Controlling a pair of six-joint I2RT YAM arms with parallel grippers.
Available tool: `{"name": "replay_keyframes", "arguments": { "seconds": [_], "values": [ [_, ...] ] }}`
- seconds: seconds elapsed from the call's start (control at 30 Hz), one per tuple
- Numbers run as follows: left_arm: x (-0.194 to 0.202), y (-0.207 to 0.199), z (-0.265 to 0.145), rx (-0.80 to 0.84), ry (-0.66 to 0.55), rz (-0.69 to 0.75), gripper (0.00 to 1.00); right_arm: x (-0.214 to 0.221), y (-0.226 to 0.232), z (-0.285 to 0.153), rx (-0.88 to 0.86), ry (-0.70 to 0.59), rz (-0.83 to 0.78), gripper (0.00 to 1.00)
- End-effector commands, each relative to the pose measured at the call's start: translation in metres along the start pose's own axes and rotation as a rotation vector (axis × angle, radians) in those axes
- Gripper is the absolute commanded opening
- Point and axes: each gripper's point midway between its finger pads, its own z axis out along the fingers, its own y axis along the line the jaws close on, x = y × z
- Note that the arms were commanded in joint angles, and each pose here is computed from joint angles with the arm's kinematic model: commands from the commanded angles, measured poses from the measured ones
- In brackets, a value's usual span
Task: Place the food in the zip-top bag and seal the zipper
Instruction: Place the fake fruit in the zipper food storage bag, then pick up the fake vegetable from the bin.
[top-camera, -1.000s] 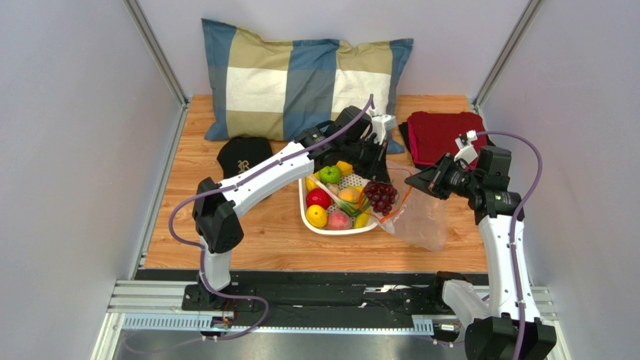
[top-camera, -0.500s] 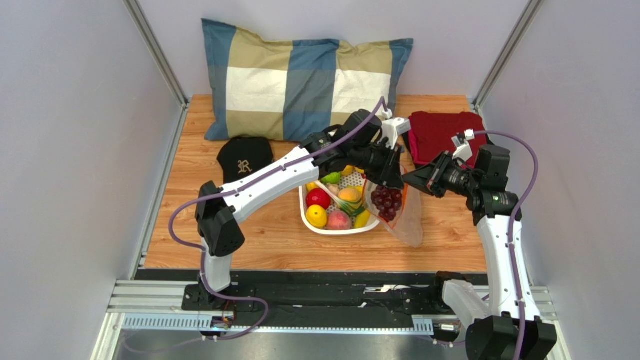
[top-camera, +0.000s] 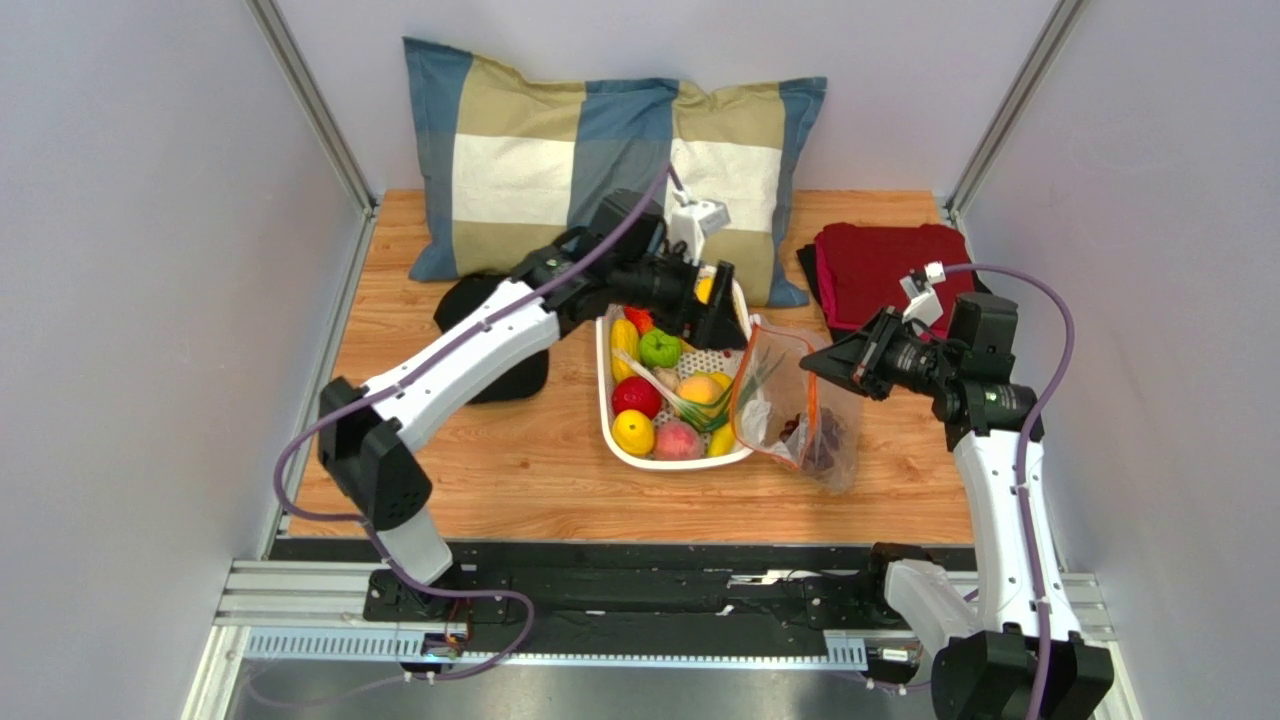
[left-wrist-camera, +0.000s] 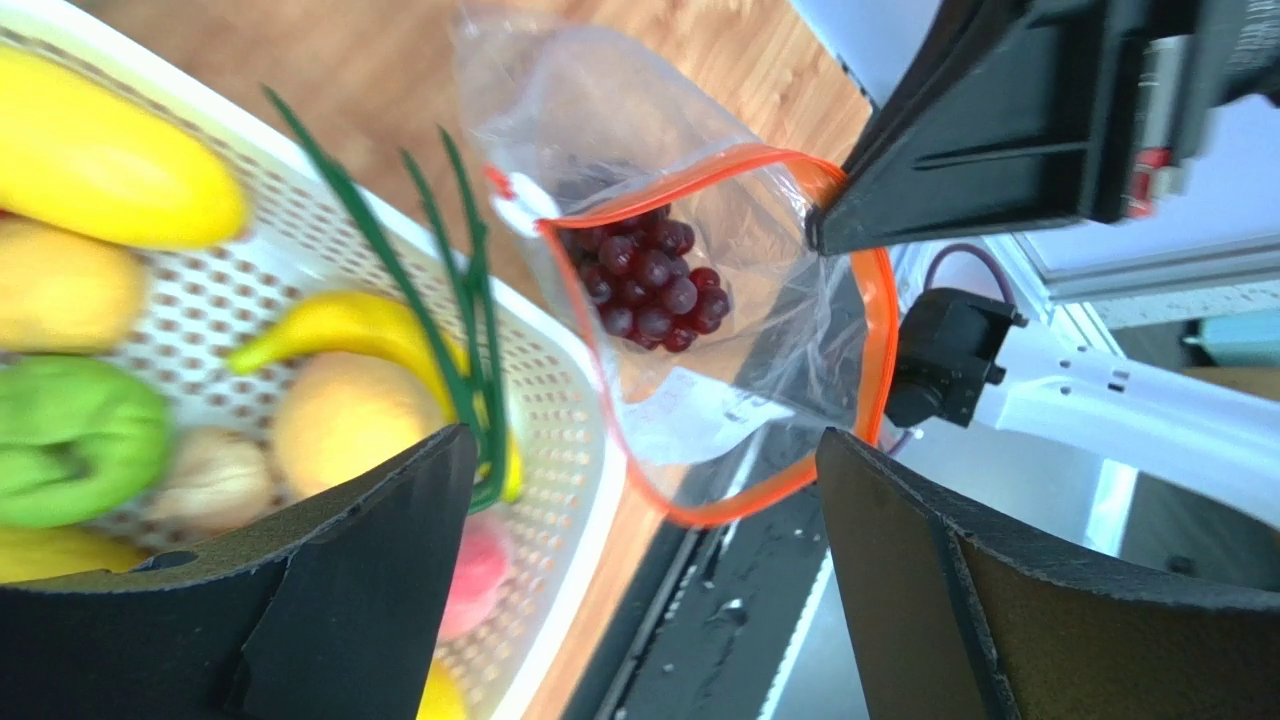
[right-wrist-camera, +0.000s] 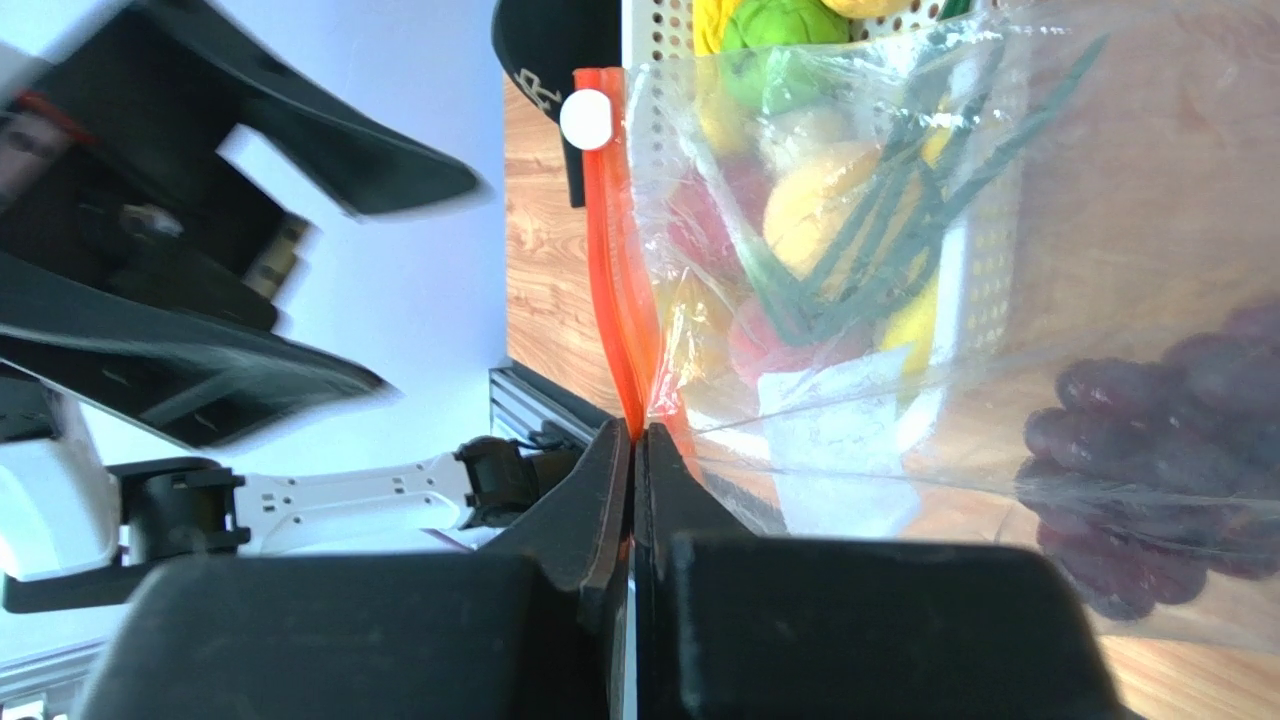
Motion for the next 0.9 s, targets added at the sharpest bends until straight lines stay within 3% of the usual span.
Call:
{"name": "replay_keyframes", "arguments": {
  "seconds": [0.0, 0.13, 0.2, 0.33, 0.4, 0.47, 0.6, 0.87],
  "values": [
    [-0.028, 0.001, -0.049, 0.05, -0.117, 0.273, 0.9, -0.006, 0.011, -0.012, 0.017, -0.024, -0.112, 0.0],
    [-0.028, 0.031, -0.049, -0.024, -0.105, 0.559, 0.89, -0.007, -0.005, -0.032, 0.171, -0.059, -0.164, 0.0],
    [-0.028, 0.049, -0.04, -0.081, -0.081, 0.587, 0.89, -0.009, -0.015, -0.042, 0.244, -0.094, -0.195, 0.0],
    [-0.042, 0.058, -0.014, -0.115, -0.042, 0.471, 0.8, -0.009, -0.03, -0.055, 0.356, -0.142, -0.182, 0.0],
    [-0.022, 0.06, 0.014, -0.112, 0.051, 0.412, 0.8, -0.009, -0.037, -0.059, 0.393, -0.153, -0.179, 0.0],
    [-0.016, 0.043, 0.031, -0.079, 0.073, 0.378, 0.81, -0.008, -0.039, -0.059, 0.401, -0.154, -0.177, 0.0],
    [0.003, 0.048, 0.072, -0.166, 0.13, 0.331, 0.82, -0.01, -0.038, -0.06, 0.403, -0.151, -0.171, 0.0],
    [0.04, 0.066, 0.108, -0.23, 0.228, 0.213, 0.79, -0.013, -0.034, -0.058, 0.383, -0.143, -0.155, 0.0]
  ]
}}
